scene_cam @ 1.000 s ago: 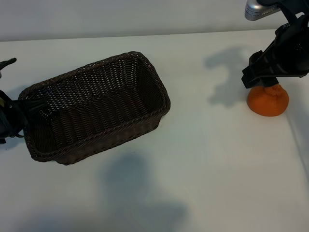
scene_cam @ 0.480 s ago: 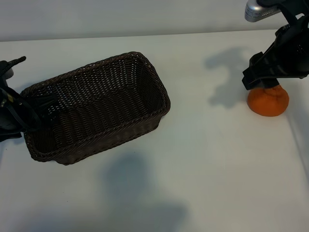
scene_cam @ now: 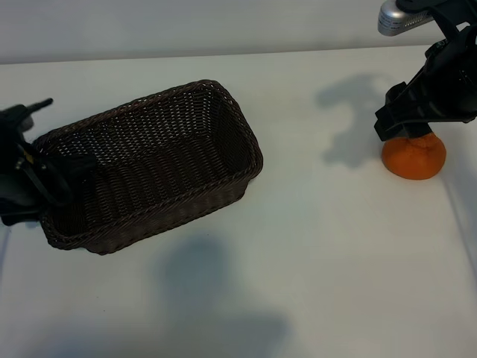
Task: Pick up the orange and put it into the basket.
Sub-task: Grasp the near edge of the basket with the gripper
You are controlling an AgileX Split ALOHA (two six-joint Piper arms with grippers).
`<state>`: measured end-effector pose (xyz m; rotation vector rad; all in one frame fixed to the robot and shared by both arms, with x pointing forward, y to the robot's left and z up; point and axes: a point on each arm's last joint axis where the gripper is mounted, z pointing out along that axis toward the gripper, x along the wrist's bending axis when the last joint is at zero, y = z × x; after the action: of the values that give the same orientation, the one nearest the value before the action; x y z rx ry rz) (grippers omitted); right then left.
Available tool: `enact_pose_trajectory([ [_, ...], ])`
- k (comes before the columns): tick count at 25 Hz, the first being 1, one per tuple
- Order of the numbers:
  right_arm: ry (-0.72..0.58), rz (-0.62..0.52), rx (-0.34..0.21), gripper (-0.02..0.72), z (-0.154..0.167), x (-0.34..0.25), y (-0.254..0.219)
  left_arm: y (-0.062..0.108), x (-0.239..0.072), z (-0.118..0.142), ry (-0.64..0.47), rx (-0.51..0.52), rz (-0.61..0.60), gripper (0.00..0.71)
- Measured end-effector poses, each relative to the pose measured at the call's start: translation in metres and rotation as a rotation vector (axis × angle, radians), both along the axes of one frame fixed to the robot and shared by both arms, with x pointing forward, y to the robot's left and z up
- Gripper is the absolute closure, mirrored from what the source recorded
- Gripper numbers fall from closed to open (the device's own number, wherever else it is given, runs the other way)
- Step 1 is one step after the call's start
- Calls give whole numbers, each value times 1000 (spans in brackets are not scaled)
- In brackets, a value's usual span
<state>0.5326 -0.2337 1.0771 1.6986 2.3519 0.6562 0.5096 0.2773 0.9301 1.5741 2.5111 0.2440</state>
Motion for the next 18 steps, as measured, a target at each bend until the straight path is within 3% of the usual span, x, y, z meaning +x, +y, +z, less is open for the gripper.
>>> enact_pose_trajectory([
  [13, 3, 1, 0, 109, 0, 0, 0, -3, 2, -10, 22, -34, 24, 127],
  [18, 3, 1, 0, 109, 0, 0, 0, -3, 2, -10, 23, -36, 25, 292],
])
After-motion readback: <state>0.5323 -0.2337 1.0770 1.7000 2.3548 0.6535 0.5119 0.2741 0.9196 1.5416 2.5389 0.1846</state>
